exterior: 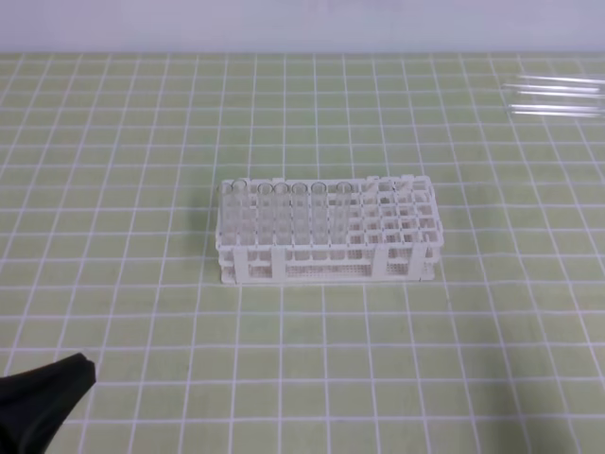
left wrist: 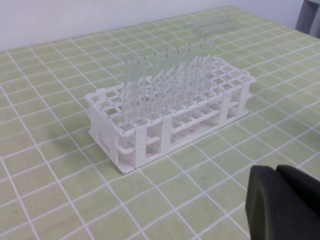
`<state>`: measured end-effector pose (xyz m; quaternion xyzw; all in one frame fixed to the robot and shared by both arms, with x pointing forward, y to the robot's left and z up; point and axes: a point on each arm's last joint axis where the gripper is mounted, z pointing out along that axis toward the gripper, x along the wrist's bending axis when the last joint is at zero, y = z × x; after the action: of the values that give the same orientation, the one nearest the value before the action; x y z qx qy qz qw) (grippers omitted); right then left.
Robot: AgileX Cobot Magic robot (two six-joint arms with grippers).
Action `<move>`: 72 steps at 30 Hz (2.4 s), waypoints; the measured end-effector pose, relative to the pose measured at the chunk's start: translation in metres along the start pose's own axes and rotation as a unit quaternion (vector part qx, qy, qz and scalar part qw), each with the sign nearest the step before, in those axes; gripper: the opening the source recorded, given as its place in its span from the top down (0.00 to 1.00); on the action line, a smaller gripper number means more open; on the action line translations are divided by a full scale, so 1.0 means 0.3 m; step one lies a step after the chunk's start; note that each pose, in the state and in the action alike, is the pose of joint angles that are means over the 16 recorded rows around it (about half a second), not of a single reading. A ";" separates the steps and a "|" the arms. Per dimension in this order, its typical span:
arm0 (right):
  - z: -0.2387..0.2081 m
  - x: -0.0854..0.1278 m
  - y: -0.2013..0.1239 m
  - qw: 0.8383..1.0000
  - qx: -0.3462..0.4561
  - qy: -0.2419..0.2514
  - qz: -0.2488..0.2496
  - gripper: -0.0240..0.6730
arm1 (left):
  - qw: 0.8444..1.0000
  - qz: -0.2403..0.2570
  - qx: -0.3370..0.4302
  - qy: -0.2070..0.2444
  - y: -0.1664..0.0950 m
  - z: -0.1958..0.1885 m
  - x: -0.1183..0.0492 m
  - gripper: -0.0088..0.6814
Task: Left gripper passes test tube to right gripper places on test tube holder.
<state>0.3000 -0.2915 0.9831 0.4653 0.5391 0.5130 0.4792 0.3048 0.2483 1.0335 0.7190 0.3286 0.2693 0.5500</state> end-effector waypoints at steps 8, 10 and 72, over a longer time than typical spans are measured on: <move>-0.022 -0.008 -0.062 0.996 0.078 -0.020 0.033 0.99 | 1.000 0.001 0.000 0.001 0.000 0.000 0.000 0.99; -0.025 -0.012 -0.071 0.995 0.090 -0.027 0.034 0.99 | 1.000 0.001 0.001 0.001 -0.001 0.000 0.000 0.99; -0.026 -0.011 -0.074 0.994 0.095 -0.027 0.044 0.99 | 0.947 -0.084 -0.039 0.307 -0.253 -0.078 0.099 0.99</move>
<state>0.2923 -0.2966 0.9611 0.5462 0.5512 0.4670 0.4240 0.2930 0.2992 0.9668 0.5496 0.5303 0.4420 0.4705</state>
